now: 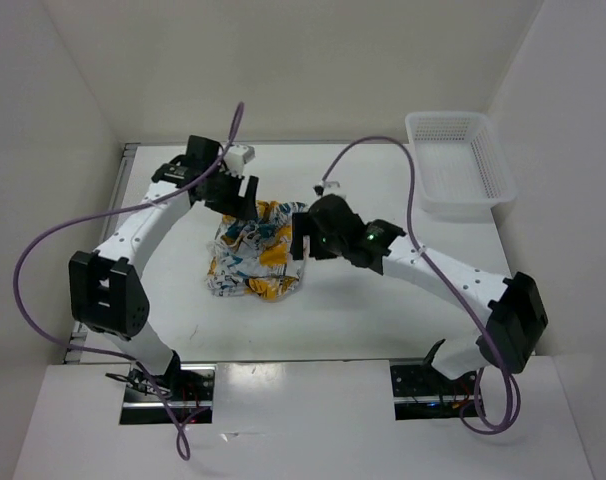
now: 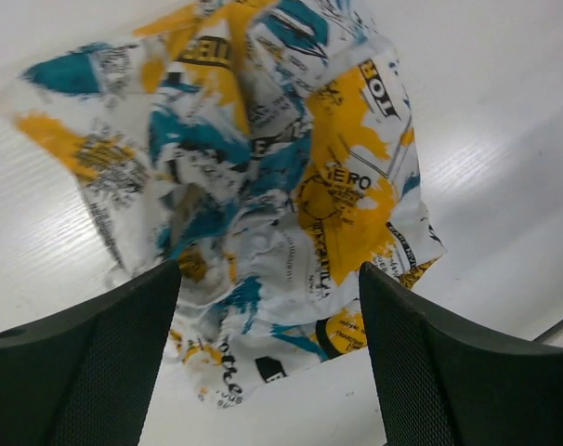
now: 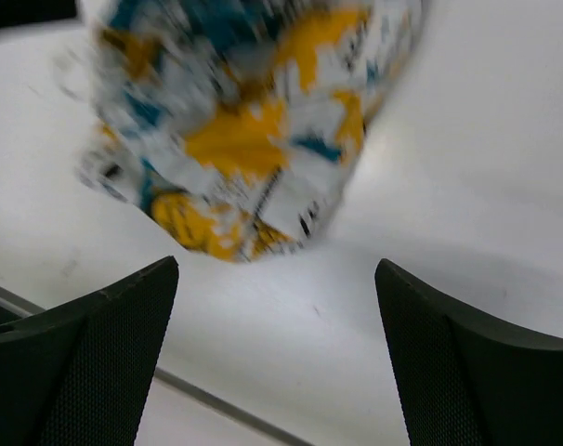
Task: Fold and stack the shorts
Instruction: Fold the shorts
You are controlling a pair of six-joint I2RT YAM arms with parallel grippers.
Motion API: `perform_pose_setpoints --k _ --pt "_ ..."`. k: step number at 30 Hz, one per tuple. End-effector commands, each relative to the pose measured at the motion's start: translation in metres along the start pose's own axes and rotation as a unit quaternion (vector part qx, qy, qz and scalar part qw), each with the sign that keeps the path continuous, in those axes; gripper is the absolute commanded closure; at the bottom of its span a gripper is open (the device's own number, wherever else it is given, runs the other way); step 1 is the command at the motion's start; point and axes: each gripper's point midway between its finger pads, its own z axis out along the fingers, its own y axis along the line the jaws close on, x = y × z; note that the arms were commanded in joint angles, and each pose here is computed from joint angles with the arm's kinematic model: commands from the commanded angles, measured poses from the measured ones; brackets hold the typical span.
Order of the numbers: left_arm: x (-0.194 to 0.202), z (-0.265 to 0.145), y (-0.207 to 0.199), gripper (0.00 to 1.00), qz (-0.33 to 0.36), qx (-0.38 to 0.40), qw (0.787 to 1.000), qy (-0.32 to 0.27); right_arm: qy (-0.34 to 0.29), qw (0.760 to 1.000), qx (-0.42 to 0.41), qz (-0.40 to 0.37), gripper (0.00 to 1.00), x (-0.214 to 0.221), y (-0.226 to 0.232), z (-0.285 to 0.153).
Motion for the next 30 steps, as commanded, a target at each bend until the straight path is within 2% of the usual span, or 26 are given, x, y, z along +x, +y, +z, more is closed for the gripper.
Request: perform_pose_setpoints --k 1,4,7,9,13,14,17,20,21,22,23,27,30 --pt "0.024 0.030 -0.008 0.15 0.019 0.002 0.999 0.042 0.057 0.998 0.019 0.037 0.09 0.063 -0.012 0.022" --pt "0.036 0.053 -0.018 0.14 0.049 -0.021 0.997 0.063 0.079 0.995 -0.009 0.053 0.07 0.087 -0.009 0.029" --pt "0.042 0.070 -0.022 0.14 0.064 -0.032 0.995 0.069 0.074 0.995 -0.026 0.066 0.07 0.090 -0.004 0.037" --pt "0.043 0.082 -0.014 0.14 0.069 -0.054 0.994 0.072 0.083 0.994 -0.026 0.071 0.07 0.097 -0.003 0.047" --pt "0.048 0.100 0.010 0.21 0.072 -0.108 0.988 0.081 0.108 0.991 -0.028 0.069 0.07 0.110 0.001 0.067" --pt "0.043 0.103 0.013 0.29 0.073 -0.115 0.988 0.073 0.110 0.991 -0.026 0.069 0.08 0.113 0.000 0.071" --pt "0.045 0.109 0.020 0.47 0.074 -0.131 0.986 0.077 0.117 0.991 -0.001 0.069 0.13 0.119 -0.006 0.085" --pt "0.053 0.117 0.030 0.70 0.074 -0.150 0.982 0.090 0.129 0.989 0.016 0.065 0.14 0.128 -0.011 0.096" --pt "0.053 0.117 0.030 0.70 0.074 -0.150 0.982 0.090 0.129 0.989 0.016 0.070 0.14 0.127 -0.010 0.099" --pt "0.048 0.117 0.029 0.78 0.075 -0.150 0.982 0.085 0.125 0.989 0.007 0.072 0.18 0.126 -0.006 0.102" --pt "0.048 0.113 0.027 0.81 0.074 -0.146 0.983 0.086 0.124 0.989 0.007 0.079 0.20 0.127 -0.005 0.106" --pt "0.039 0.101 0.018 0.84 0.074 -0.130 0.986 0.075 0.114 0.989 -0.003 0.091 0.31 0.121 0.004 0.115" --pt "0.029 0.094 0.028 0.90 0.062 -0.135 0.987 0.067 0.117 0.987 0.012 0.106 0.65 0.125 -0.004 0.121"
